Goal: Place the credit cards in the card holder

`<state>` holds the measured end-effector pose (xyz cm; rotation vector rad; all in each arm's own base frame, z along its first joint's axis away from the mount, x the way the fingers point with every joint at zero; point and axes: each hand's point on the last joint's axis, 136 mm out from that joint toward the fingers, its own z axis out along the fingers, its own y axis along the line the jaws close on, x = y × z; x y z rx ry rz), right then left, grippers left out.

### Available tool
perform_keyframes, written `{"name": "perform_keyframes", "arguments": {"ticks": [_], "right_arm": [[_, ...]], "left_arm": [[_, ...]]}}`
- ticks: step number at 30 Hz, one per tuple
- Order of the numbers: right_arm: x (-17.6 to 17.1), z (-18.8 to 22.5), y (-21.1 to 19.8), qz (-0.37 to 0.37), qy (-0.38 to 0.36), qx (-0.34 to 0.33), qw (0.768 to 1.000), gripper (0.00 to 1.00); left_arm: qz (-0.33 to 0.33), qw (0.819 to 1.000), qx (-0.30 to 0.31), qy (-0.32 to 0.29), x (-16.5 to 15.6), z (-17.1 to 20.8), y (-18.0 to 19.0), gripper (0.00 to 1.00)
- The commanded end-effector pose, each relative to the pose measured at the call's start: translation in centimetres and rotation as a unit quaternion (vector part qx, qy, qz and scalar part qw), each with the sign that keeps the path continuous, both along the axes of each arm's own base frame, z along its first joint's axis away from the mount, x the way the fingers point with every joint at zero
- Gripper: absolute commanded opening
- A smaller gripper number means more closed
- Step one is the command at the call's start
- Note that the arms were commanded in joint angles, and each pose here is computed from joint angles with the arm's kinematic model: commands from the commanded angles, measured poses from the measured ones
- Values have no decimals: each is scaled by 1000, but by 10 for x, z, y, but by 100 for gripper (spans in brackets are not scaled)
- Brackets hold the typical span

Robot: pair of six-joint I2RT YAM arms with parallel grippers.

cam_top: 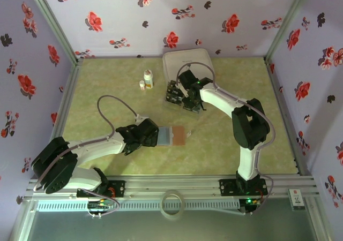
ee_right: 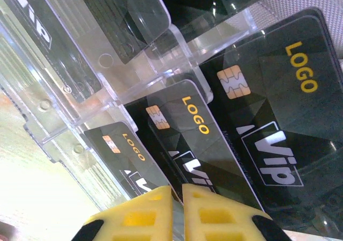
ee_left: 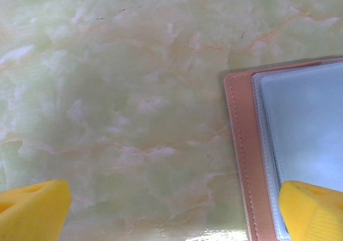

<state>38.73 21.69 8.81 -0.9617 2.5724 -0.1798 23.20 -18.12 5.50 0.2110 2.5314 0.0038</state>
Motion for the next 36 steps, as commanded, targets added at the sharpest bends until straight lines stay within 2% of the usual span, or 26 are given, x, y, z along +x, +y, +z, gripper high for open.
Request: {"name": "perform_keyframes", "arguments": {"ticks": [1, 6, 14, 17, 22, 32, 36], "right_arm": [[-15, -1, -2, 15, 20, -7, 1000, 9], [-20, 6, 2, 22, 18, 2, 1000, 4], [-33, 9, 11, 33, 21, 10, 999, 3], [-36, 8, 12, 36, 25, 10, 999, 6], [-34, 1, 8, 35, 27, -4, 999, 18], [-29, -1, 7, 37, 22, -20, 999, 18], [-27, 2, 4, 35, 14, -25, 999, 21]], "left_arm": [[8, 1000, 5, 3, -1, -5, 6, 100], [8, 1000, 6, 4, -1, -6, 7, 100], [7, 1000, 5, 5, 0, -6, 6, 100], [7, 1000, 6, 7, -1, -8, 6, 100], [8, 1000, 5, 6, 0, -8, 6, 100], [10, 1000, 4, 7, -1, -9, 8, 100], [10, 1000, 4, 6, -1, -9, 8, 100]]}}
